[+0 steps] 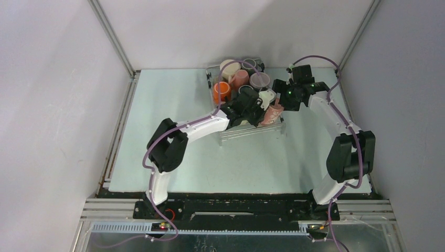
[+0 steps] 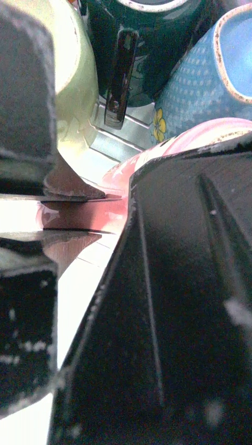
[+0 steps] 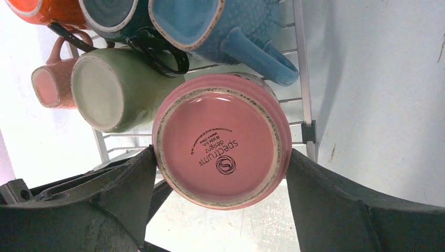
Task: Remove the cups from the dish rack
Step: Unload the cup from the dish rack.
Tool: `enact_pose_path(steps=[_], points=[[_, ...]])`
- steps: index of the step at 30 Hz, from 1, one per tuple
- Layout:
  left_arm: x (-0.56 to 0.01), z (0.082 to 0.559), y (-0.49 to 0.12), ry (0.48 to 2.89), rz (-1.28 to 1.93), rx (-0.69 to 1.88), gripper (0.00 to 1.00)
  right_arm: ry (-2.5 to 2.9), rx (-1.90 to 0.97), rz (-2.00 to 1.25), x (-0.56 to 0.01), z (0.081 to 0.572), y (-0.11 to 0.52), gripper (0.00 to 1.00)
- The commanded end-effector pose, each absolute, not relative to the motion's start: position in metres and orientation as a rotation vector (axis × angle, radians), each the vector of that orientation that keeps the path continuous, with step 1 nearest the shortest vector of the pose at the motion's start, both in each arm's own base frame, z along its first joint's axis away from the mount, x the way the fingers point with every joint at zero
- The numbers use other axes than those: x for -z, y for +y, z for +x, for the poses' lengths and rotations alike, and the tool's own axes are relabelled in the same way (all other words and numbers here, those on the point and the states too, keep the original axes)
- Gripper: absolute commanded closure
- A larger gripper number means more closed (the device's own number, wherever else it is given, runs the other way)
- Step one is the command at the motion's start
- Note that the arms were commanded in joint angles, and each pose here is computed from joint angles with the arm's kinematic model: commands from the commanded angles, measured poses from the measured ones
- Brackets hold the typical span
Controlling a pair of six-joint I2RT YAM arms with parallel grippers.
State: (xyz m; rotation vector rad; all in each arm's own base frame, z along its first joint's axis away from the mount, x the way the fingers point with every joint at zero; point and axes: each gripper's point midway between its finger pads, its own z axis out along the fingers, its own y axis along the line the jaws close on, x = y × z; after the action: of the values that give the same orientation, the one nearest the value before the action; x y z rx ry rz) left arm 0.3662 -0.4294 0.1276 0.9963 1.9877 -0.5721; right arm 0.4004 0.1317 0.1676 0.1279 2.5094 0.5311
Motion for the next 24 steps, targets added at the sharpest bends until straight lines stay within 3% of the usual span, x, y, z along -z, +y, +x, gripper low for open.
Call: enact_pose_path(steps=[1, 16, 24], points=[[-0.209, 0.370, -0.435, 1.782, 0.932, 0.613, 1.00, 2.384, -0.628, 0.094, -0.225, 0.396, 0.147, 0.45], [-0.250, 0.349, -0.427, 1.689, 0.910, 0.709, 1.00, 2.352, -0.601, 0.107, -0.250, 0.379, 0.149, 0.40], [-0.265, 0.334, -0.417, 1.655, 0.874, 0.753, 1.00, 2.337, -0.605, 0.085, -0.261, 0.366, 0.159, 0.22]])
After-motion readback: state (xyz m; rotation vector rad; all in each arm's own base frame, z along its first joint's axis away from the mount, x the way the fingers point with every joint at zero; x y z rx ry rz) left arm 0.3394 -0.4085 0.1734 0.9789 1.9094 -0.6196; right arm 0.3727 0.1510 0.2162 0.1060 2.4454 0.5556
